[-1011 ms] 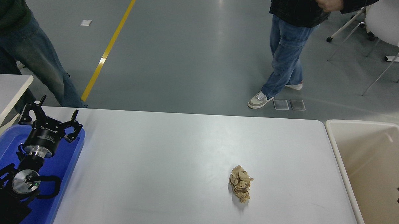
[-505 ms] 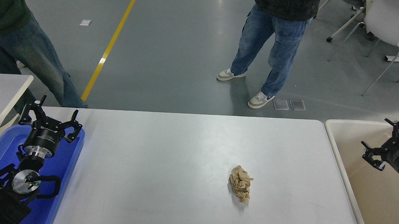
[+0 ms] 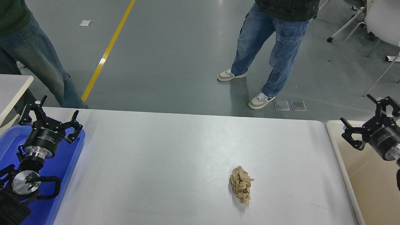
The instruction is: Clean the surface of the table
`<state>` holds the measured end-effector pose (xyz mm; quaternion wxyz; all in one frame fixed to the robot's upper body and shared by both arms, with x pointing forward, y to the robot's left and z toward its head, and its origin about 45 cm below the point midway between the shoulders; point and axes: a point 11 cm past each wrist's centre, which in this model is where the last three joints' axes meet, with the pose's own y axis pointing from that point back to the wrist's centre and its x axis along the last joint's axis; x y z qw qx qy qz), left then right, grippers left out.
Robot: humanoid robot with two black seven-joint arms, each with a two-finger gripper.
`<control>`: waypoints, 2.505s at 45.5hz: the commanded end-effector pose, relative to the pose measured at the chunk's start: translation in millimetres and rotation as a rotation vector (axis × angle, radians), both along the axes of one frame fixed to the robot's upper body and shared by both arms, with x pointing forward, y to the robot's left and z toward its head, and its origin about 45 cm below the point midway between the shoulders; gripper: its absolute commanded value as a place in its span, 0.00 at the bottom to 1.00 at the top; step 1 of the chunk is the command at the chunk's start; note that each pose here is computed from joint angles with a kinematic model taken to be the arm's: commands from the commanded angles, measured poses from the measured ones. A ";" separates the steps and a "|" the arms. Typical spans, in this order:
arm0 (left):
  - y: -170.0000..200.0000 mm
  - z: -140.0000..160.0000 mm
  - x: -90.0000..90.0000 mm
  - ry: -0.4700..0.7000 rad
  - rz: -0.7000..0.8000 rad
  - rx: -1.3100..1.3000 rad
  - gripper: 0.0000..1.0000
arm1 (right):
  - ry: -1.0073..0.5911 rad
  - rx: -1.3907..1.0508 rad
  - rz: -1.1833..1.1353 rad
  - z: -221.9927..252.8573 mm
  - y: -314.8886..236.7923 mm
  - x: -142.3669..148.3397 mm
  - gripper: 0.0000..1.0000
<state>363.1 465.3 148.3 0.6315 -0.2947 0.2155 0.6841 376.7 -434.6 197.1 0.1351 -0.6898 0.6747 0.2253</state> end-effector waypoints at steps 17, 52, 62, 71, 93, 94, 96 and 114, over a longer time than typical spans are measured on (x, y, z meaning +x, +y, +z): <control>-0.1 0.1 0.0 -0.001 -0.001 -0.001 1.00 | -0.038 -0.005 -0.062 -55.1 60.3 2.4 0.99; -0.1 0.9 0.6 -0.003 0.000 -0.001 1.00 | -0.044 -0.326 0.102 -34.6 69.1 13.2 0.99; -0.1 0.9 0.6 -0.003 0.000 -0.001 1.00 | 0.113 -0.780 0.175 -13.5 101.8 14.5 0.99; -0.3 0.6 0.5 -0.002 -0.001 -0.001 1.00 | 0.064 -0.965 0.383 8.8 137.7 -9.5 0.99; -0.1 0.9 0.6 -0.003 0.000 -0.001 1.00 | -0.186 -1.417 0.799 16.0 174.7 -38.8 0.99; -0.1 0.9 0.6 -0.003 0.000 -0.001 1.00 | -0.189 -1.422 0.814 14.3 177.4 -39.7 0.99; -0.1 0.9 0.6 -0.003 0.000 -0.001 1.00 | -0.200 -1.433 0.873 7.3 189.3 -44.3 0.99; -0.5 1.0 0.8 -0.004 -0.002 -0.002 1.00 | -0.357 -1.566 1.224 -36.5 277.3 -61.1 0.99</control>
